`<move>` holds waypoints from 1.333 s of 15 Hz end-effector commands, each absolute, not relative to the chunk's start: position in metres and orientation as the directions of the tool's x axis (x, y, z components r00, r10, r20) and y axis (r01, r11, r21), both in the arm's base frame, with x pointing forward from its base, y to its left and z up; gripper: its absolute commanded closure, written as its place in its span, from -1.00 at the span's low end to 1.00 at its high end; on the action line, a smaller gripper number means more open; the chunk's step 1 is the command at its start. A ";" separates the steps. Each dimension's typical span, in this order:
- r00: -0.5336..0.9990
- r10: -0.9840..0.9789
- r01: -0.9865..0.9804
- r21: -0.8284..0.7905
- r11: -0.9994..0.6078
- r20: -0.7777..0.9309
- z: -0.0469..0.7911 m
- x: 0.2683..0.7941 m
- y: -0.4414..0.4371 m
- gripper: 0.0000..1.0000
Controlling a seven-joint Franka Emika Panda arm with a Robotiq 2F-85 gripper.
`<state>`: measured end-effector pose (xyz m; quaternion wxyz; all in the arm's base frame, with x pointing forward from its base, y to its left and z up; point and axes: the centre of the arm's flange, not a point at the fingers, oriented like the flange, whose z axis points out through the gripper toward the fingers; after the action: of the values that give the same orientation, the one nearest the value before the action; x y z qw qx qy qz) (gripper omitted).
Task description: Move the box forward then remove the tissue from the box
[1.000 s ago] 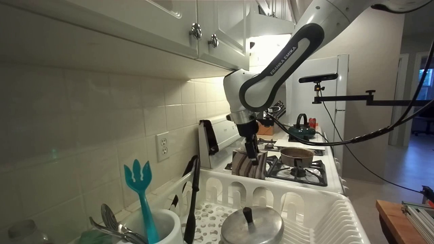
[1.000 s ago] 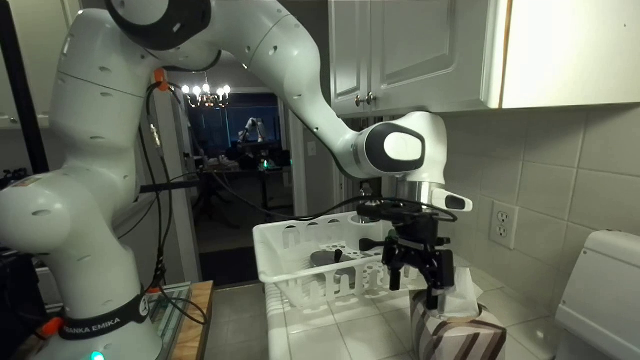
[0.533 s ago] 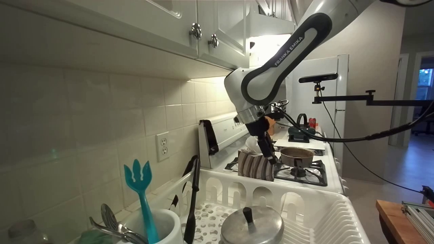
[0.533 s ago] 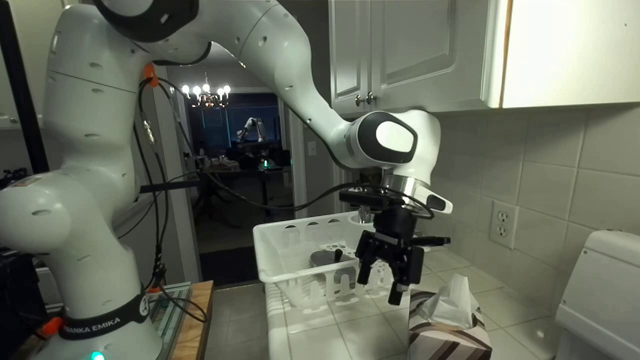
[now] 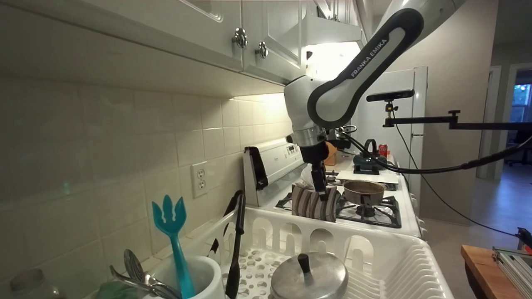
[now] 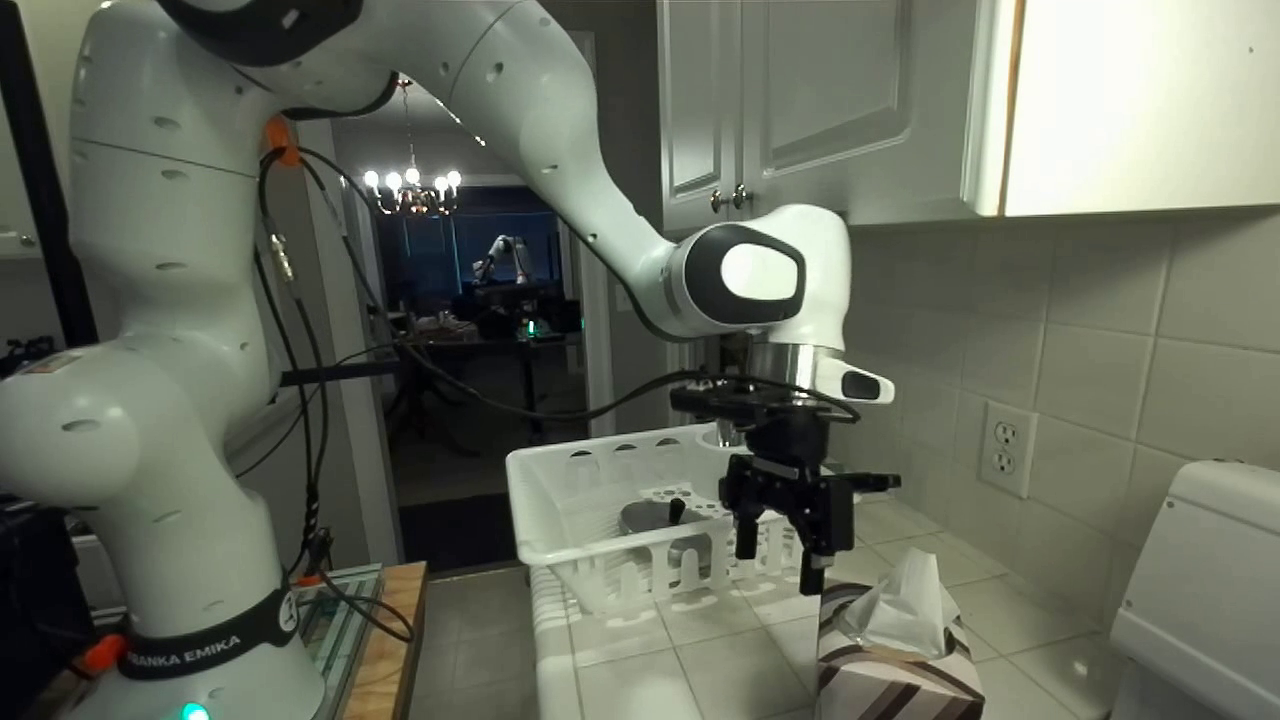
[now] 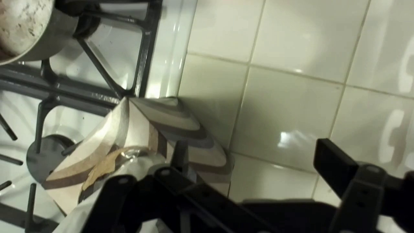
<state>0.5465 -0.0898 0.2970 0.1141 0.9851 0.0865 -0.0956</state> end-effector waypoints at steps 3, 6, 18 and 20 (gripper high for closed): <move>0.985 0.127 0.095 0.244 -0.965 0.116 0.310 0.521 -0.086 -1.00; 0.957 0.069 0.002 0.232 -0.973 0.283 0.310 0.522 -0.093 -1.00; 0.802 -0.177 -0.389 0.274 -0.879 0.570 0.352 0.506 -0.148 -1.00; 0.807 -0.182 -0.397 0.286 -0.872 0.562 0.346 0.509 -0.143 -1.00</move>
<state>0.5178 -0.1695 0.3558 0.1832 0.9324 -0.1449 0.2757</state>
